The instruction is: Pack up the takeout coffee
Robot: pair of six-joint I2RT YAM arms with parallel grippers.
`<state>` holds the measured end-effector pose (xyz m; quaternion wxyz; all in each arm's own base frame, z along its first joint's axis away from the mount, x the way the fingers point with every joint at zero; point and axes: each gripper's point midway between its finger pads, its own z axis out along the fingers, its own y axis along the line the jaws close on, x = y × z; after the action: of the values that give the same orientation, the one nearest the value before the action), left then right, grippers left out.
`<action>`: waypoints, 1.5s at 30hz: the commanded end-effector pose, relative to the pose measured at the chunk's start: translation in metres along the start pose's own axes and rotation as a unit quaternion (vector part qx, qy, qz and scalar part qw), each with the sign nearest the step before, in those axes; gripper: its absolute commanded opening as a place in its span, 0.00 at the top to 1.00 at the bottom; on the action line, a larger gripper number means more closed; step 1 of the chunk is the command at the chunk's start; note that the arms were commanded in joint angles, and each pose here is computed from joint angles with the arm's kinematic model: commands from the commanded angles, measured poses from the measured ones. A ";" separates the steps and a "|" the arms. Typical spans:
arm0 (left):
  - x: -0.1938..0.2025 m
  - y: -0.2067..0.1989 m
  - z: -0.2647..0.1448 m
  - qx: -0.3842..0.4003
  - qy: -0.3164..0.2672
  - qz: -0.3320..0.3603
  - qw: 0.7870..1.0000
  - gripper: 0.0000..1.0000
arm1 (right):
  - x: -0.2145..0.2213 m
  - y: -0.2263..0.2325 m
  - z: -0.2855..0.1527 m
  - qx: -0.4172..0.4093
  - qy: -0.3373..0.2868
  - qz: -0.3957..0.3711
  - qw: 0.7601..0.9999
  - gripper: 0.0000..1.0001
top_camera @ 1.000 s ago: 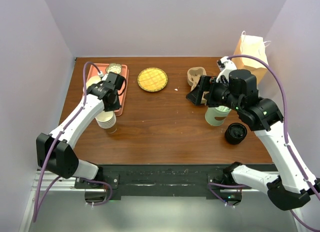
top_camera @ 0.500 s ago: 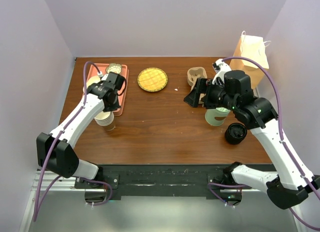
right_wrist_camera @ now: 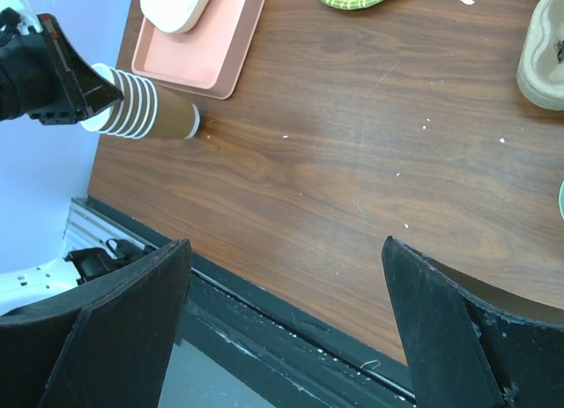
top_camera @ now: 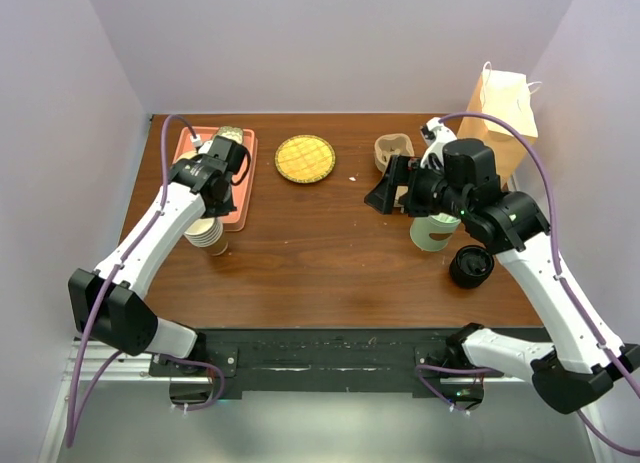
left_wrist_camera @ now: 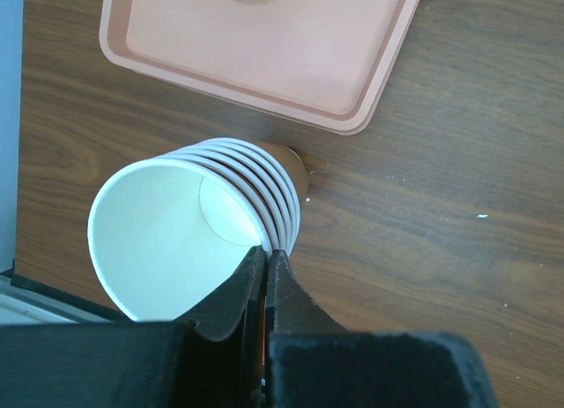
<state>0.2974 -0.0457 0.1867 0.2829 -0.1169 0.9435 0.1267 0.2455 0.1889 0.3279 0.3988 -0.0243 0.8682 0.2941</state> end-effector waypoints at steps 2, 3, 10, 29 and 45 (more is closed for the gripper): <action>0.001 0.011 -0.003 -0.012 -0.005 0.009 1.000 1.00 | -0.010 0.012 0.001 -0.021 -0.011 0.006 1.000 0.07; 0.005 0.011 -0.001 -0.011 0.001 0.011 1.000 1.00 | -0.010 0.011 0.002 -0.019 -0.010 0.006 1.000 0.07; 0.020 0.009 0.007 -0.010 0.020 0.011 1.000 0.90 | -0.008 0.011 0.006 -0.018 -0.004 0.010 1.000 0.07; 0.019 0.013 0.001 -0.015 0.022 0.018 0.999 0.82 | -0.002 0.009 0.011 -0.022 0.006 0.005 1.000 0.07; 0.014 0.019 -0.006 -0.020 0.016 0.023 0.999 1.00 | 0.000 0.009 0.011 -0.022 0.013 0.002 1.000 0.07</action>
<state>0.2725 -0.0363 0.1656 0.2308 -0.0944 0.9563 0.1526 0.2494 0.1966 0.3203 0.3809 -0.0255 0.8741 0.3003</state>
